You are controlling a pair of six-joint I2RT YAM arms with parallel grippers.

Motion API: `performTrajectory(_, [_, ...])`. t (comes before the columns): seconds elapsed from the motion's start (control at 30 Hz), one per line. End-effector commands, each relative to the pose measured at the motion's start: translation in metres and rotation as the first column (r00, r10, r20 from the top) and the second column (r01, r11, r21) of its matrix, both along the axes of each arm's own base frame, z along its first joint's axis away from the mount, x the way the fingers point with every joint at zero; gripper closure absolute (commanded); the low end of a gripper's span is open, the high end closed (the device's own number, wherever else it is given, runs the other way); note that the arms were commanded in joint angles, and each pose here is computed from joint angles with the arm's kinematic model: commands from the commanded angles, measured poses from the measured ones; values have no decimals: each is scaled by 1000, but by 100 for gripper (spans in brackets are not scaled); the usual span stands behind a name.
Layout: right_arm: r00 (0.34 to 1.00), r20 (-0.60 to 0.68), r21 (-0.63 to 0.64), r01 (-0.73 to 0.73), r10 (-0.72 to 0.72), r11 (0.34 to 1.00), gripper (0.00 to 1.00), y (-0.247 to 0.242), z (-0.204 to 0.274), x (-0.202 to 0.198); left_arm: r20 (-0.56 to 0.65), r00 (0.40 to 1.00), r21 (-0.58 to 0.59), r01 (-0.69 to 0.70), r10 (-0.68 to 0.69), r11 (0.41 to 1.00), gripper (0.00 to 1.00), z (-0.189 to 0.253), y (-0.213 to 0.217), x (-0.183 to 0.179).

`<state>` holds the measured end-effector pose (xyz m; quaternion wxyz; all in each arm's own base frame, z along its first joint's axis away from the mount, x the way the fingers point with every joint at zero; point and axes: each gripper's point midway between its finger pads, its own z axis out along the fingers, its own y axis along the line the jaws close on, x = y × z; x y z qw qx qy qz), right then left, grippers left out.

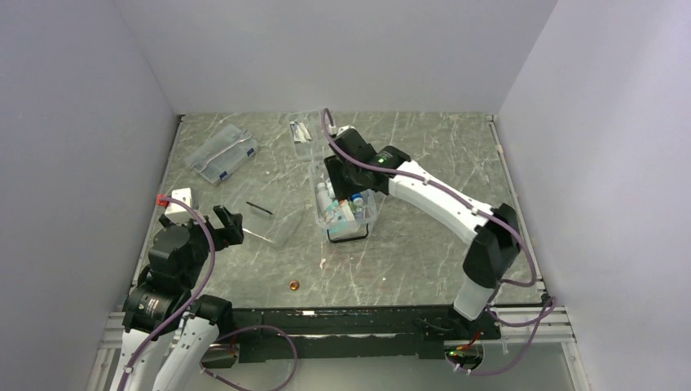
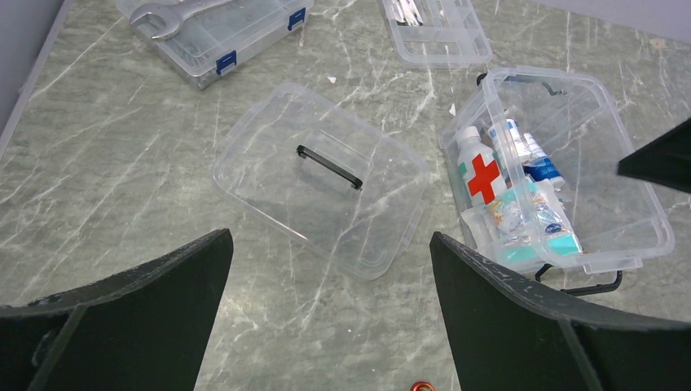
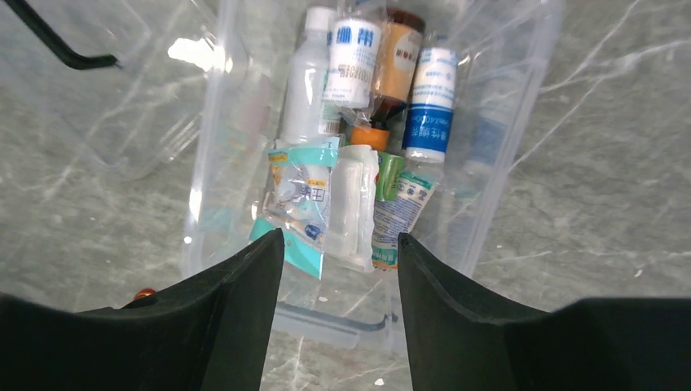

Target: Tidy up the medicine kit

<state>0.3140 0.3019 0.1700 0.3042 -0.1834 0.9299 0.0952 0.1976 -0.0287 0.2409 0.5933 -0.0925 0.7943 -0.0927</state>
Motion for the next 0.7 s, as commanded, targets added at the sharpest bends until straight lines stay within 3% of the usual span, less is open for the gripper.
performTrajectory(0.0, [985, 175, 57, -10, 0, 998, 44, 0, 68, -4, 40, 999, -9, 2, -2, 1000, 1, 14, -1, 4])
performTrajectory(0.3, [934, 317, 123, -211, 163, 970, 29, 29, 110, -60, 31, 1000, -7, -2, 2, 1000, 1, 13, -1, 5])
performTrajectory(0.47, [925, 286, 201, -315, 252, 928, 24, 48, 96, -92, 31, 999, -8, -12, 12, 1000, 2, 13, 1, 5])
performTrajectory(0.67, [908, 233, 201, -395, 348, 897, 23, 74, 62, -126, 21, 999, -6, -29, 29, 1000, 1, 11, 3, 6])
